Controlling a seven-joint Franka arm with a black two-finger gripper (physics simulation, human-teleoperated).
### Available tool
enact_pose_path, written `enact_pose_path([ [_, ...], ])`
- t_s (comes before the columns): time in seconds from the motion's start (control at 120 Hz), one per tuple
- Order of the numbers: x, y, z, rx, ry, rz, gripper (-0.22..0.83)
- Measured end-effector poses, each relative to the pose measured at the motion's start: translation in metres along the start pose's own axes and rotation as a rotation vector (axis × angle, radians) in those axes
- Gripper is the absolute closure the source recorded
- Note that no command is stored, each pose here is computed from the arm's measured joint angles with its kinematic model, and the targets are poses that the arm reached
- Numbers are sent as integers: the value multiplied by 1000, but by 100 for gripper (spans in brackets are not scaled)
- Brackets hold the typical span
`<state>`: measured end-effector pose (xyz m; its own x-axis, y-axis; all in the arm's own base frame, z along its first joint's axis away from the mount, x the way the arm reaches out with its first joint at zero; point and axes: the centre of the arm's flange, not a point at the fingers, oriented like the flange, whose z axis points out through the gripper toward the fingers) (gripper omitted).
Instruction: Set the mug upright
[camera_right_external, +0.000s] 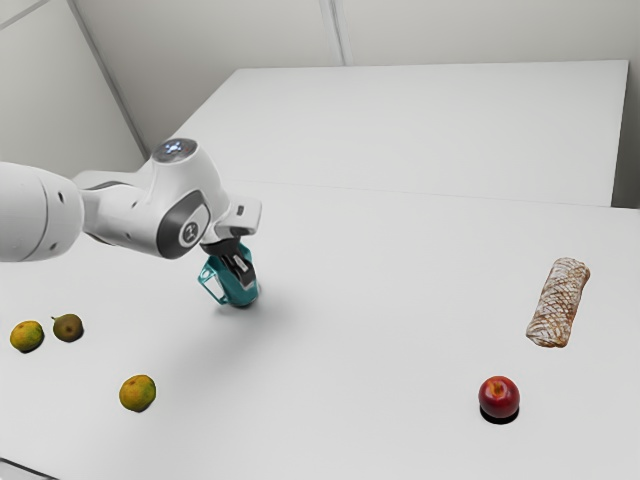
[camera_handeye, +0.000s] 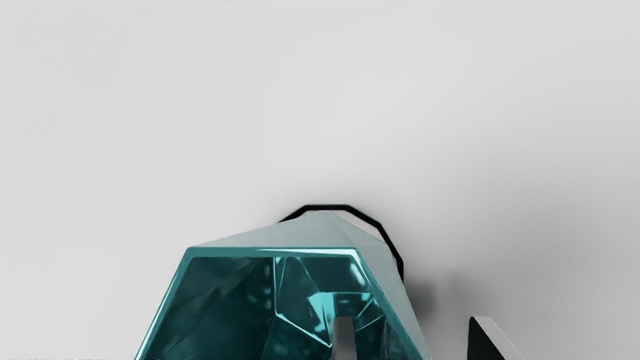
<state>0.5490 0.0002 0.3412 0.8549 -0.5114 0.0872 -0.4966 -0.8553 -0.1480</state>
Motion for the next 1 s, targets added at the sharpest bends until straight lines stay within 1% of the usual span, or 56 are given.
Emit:
enact_pose_path([
  [0.183,2,-1,-12,3,20,-8,37],
  [0.45,7,-7,-52,16,90,-25,31],
  [0.583,31,-26,-100,34,142,-49,27],
  [0.675,52,-44,-135,25,161,-87,19],
  [0.75,64,-64,-153,9,142,-131,13],
  [0.875,70,-101,-163,-36,70,-218,7],
  [1.0,71,-104,-156,-96,-22,-254,4],
])
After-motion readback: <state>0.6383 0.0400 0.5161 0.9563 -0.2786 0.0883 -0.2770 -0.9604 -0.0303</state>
